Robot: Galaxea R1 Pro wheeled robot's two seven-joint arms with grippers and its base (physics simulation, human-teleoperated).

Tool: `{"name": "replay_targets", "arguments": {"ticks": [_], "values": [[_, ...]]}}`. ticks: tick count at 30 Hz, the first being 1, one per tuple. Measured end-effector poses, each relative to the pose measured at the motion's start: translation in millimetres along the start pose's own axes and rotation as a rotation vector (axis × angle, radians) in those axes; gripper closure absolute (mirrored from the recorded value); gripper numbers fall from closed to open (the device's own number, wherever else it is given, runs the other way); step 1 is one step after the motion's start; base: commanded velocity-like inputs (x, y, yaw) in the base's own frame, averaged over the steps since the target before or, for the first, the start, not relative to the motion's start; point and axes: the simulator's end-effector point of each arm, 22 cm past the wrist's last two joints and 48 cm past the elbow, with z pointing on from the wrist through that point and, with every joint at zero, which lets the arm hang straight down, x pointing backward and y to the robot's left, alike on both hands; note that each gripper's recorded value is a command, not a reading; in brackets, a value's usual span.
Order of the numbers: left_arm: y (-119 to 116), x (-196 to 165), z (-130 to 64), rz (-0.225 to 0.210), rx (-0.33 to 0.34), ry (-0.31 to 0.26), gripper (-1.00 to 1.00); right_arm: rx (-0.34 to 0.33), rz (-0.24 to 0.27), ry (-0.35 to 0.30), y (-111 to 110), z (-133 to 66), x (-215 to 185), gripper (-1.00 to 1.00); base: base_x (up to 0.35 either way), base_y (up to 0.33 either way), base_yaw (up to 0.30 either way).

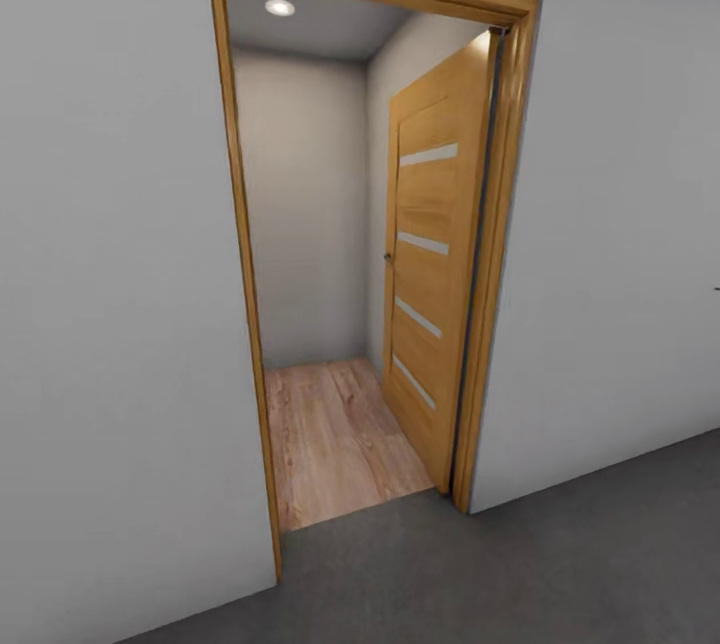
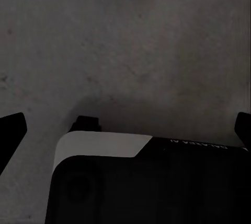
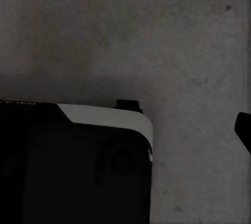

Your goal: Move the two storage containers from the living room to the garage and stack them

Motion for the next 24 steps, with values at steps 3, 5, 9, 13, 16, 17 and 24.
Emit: {"name": "replay_targets", "arguments": {"ticks": [3,5,9,13,16,17,24], "values": [[0.6,-0.2,0.0,0.000,-0.001,-0.001,-1.00,-0.006,0.006,0.001,2.7,-0.1,0.0,-1.00,0.304,-0.191,0.000],[1.2,-0.6,0.0,0.000,-0.002,-0.002,-1.00,-0.006,0.008,0.001,2.9,-0.1,0.0,-1.00,0.303,-0.191,0.000],[1.8,-0.9,0.1,0.000,-0.002,-0.003,-1.00,-0.006,0.009,0.000,2.4,0.0,-0.3,-1.00,0.303,-0.191,0.000],[2.4,-1.0,0.1,0.000,-0.003,-0.003,-1.00,-0.013,0.006,0.000,6.6,-0.3,-0.4,-1.00,0.303,-0.191,0.000],[2.6,-1.0,0.1,0.000,-0.003,-0.003,-1.00,-0.012,0.005,0.000,5.9,-0.2,-0.4,-1.00,0.303,-0.191,0.000],[2.6,-0.8,0.1,0.000,-0.003,-0.002,-1.00,-0.011,0.005,0.000,5.2,-0.2,-0.4,-1.00,0.303,-0.191,0.000],[2.6,-0.9,0.1,0.000,-0.003,-0.002,-1.00,-0.008,0.002,-0.001,3.0,-0.1,-0.6,-1.00,0.303,-0.191,0.000]]}}
